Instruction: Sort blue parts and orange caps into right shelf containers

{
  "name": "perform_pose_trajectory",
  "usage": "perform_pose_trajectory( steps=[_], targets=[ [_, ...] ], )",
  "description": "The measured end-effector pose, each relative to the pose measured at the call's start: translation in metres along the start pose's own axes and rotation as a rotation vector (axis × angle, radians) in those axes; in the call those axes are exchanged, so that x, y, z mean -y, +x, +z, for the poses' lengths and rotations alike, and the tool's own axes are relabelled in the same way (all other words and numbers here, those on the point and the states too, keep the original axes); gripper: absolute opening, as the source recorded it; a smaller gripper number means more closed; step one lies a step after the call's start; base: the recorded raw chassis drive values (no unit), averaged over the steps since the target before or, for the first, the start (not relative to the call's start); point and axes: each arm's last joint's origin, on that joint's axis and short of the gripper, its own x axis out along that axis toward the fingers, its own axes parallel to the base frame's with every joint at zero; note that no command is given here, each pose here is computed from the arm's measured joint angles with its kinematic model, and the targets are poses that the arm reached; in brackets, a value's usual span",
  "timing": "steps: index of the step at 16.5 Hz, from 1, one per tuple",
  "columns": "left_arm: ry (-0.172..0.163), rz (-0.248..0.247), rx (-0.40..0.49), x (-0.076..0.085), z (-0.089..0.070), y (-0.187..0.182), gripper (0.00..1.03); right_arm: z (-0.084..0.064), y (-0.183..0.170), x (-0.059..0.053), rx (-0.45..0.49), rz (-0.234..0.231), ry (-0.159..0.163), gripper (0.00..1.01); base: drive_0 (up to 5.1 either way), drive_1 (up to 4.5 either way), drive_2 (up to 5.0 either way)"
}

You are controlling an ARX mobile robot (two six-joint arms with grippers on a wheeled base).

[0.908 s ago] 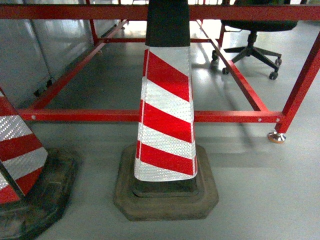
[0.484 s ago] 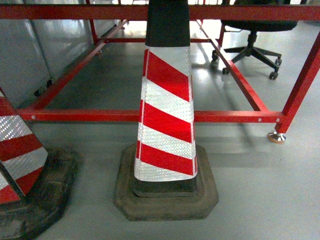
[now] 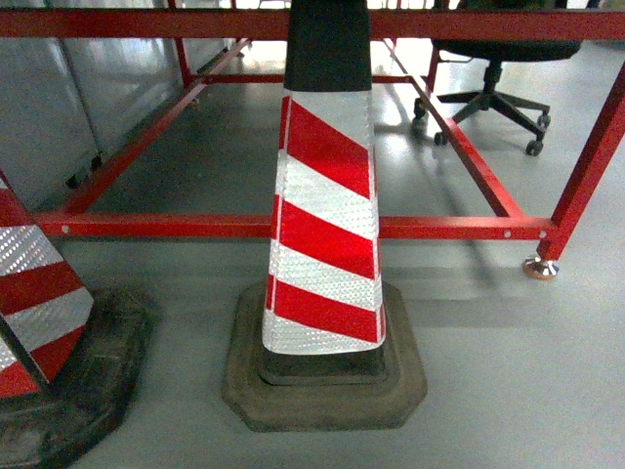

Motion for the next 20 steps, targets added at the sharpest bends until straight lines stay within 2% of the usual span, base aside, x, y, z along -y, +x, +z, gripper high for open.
perform_pose_trajectory(
  steps=[15,20],
  targets=[
    [0.0,0.003,-0.001,-0.0001,-0.0001,0.0,0.98,-0.0002,0.0,-0.0001,-0.003,0.003,0.0,0.98,0.0,0.0,0.0],
    [0.009,0.0,0.0,0.0,0.0,0.0,0.98,-0.0001,0.0,-0.0001,-0.002,0.003,0.004,0.98,0.0,0.0,0.0]
  ],
)
